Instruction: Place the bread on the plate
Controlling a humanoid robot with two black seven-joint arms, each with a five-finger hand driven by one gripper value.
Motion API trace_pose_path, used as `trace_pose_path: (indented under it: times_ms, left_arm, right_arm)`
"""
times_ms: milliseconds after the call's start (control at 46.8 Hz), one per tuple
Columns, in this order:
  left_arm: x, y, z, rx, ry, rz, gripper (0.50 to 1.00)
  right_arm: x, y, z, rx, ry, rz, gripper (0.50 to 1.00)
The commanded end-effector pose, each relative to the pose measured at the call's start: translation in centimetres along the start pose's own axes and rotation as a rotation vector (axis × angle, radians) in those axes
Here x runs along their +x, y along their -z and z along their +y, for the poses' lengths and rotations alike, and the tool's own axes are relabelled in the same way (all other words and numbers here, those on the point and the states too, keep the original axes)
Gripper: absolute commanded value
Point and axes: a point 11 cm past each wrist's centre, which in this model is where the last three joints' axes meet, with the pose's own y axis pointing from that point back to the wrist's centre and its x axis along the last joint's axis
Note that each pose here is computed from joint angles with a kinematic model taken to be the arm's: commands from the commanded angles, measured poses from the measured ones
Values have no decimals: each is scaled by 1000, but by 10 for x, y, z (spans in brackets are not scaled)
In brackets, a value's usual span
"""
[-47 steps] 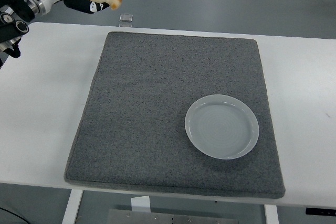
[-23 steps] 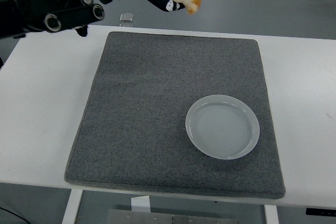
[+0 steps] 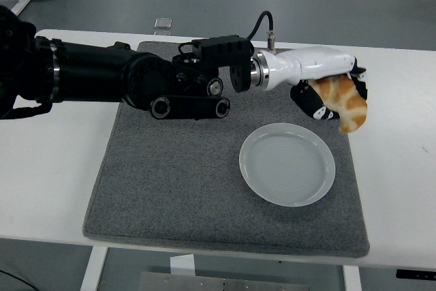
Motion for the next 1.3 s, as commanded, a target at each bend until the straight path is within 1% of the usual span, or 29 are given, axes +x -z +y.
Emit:
trace_pose_path:
  times_ms: [0, 150, 342, 534, 662, 791, 983, 1111, 1175, 1197, 1282]
  left_arm:
    - [-21, 3, 6, -28, 27, -48, 500]
    - [-47, 14, 17, -48, 35, -42, 500]
    - [-76, 23, 30, -80, 0, -20, 500]
    - [-102, 47, 40, -21, 5, 1, 500]
    - [-110, 62, 45, 20, -4, 10, 500]
    - [-115, 71, 48, 46, -9, 15, 500]
    - [-116, 72, 48, 55, -20, 33, 500]
    - [-110, 73, 46, 63, -43, 40, 500]
    - [-114, 73, 46, 65, -44, 53, 500]
    - [-115, 73, 46, 66, -46, 56, 516]
    - [-114, 72, 45, 66, -61, 70, 640]
  right_arm:
    - [0, -1, 0, -1, 0, 0, 952]
    - [0, 0, 0, 0, -2, 0, 952]
    - [0, 0, 0, 0, 0, 0, 952]
    - [0, 0, 0, 0, -2, 0, 952]
    - [0, 0, 0, 0, -2, 0, 954]
    - [0, 0, 0, 0, -2, 0, 952]
    - [0, 0, 0, 0, -2, 0, 952]
    - [0, 0, 0, 0, -2, 0, 954]
    - [0, 0, 0, 0, -2, 0, 952]
    - [0, 0, 0, 0, -2, -1, 952]
    - [0, 0, 0, 0, -2, -1, 952]
